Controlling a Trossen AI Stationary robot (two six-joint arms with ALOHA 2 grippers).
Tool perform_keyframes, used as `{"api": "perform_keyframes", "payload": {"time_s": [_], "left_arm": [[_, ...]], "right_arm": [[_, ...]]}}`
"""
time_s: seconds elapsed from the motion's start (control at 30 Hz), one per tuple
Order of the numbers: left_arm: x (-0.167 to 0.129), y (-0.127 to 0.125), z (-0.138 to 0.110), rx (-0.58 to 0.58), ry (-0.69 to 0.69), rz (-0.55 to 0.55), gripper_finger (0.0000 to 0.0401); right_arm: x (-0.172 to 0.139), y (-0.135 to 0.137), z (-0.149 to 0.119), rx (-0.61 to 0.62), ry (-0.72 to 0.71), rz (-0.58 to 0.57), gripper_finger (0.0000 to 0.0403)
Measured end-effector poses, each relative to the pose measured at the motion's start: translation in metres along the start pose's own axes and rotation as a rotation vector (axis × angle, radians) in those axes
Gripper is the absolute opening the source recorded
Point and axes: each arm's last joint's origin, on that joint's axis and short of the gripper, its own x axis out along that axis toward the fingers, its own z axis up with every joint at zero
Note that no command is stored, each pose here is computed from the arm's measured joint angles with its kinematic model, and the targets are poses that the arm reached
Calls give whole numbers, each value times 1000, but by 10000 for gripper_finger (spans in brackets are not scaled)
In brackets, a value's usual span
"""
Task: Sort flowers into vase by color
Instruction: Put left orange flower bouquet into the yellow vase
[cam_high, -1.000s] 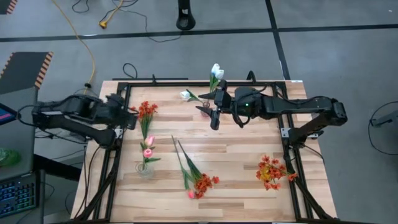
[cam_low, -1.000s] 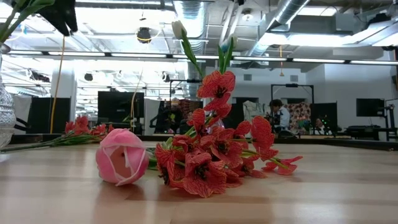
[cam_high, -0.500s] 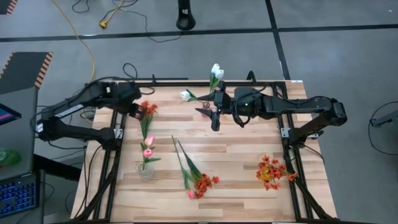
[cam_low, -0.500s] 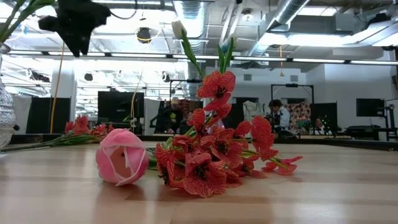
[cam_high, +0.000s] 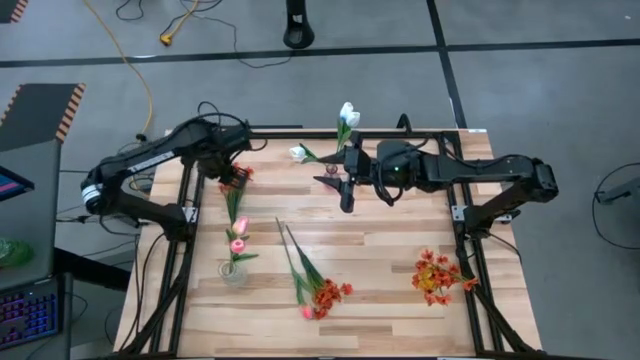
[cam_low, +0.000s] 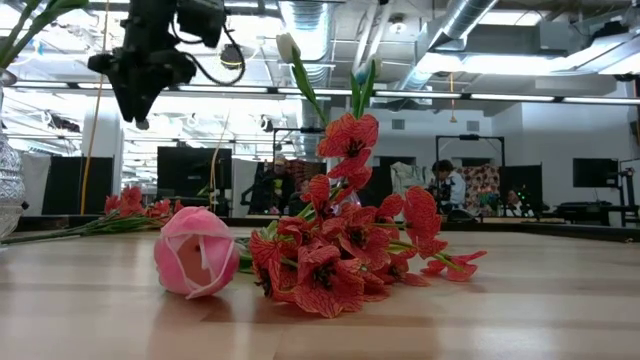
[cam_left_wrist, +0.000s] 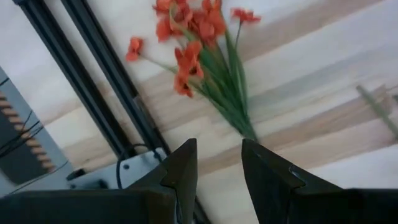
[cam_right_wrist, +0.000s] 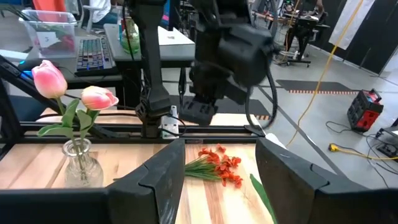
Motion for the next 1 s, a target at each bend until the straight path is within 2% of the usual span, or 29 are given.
{"api": "perform_keyframes", "payload": {"time_s": [0.17,0.37,0.73,0.83,1.0], "left_arm": [[14,-8,8,68,115,49,114],[27,-15,17,83,189,64,125],[31,-12,22,17,176,89,212],[48,-16,19,-6,200,53,219],[92,-15,3,-25,310,32,220]], "right_arm": [[0,0,0,0,0,0,221],[0,0,0,0,0,0,221],[-1,0,0,-1,3,1,221],[-9,-2,3,-3,17,2,221],[-29,-7,10,-3,26,0,221]]}}
